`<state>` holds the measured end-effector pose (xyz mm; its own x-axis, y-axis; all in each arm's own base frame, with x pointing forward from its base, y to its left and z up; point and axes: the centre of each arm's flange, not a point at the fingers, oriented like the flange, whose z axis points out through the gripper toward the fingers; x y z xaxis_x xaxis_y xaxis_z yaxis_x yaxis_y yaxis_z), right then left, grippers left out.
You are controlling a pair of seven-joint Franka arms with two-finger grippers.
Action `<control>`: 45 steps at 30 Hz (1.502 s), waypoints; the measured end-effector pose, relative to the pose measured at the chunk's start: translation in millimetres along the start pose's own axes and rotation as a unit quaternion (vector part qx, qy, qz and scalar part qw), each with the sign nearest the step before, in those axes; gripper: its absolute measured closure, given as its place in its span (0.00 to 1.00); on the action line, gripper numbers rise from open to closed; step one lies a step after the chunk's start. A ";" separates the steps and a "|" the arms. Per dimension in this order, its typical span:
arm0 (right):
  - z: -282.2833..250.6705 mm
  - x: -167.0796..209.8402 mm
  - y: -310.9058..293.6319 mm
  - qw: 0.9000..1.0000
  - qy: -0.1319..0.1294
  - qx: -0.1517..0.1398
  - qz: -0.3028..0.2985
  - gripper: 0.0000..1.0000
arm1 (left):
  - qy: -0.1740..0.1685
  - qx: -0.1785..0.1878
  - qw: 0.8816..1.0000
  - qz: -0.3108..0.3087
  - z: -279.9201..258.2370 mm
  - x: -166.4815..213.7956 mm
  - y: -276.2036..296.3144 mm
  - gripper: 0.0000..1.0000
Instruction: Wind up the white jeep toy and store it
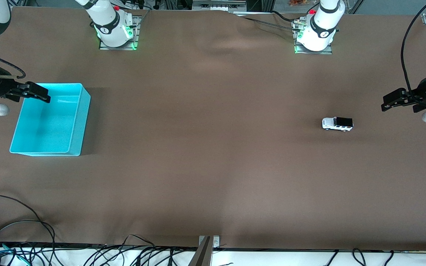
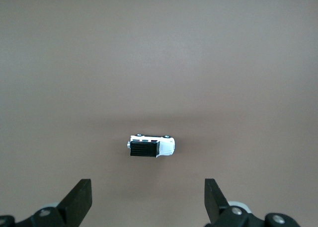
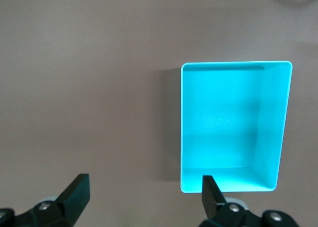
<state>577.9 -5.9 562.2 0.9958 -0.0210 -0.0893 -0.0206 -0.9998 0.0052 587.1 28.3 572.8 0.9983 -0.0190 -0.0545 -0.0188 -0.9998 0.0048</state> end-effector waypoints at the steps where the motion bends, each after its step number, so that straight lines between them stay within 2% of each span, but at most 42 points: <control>1: 0.5 0.3 0.4 1.000 0.000 0.000 0.000 0.00 | 0.000 0.000 1.000 0.000 -0.2 -0.1 -0.2 0.00; 24: 0.3 3.0 1.2 1.000 0.008 0.000 0.001 0.00 | 0.000 0.000 1.000 -0.001 0.2 -0.3 -1.5 0.00; 45: 0.0 3.3 1.2 1.000 0.009 0.000 0.001 0.00 | -0.016 -0.001 1.000 -0.006 13.0 0.4 -2.8 0.00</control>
<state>581.2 -7.2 561.9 0.9972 -0.0233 -0.0708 -0.0230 -0.9997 0.0051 586.8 31.0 559.7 0.9962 -0.0068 -0.0869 -0.0062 -1.0000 0.0062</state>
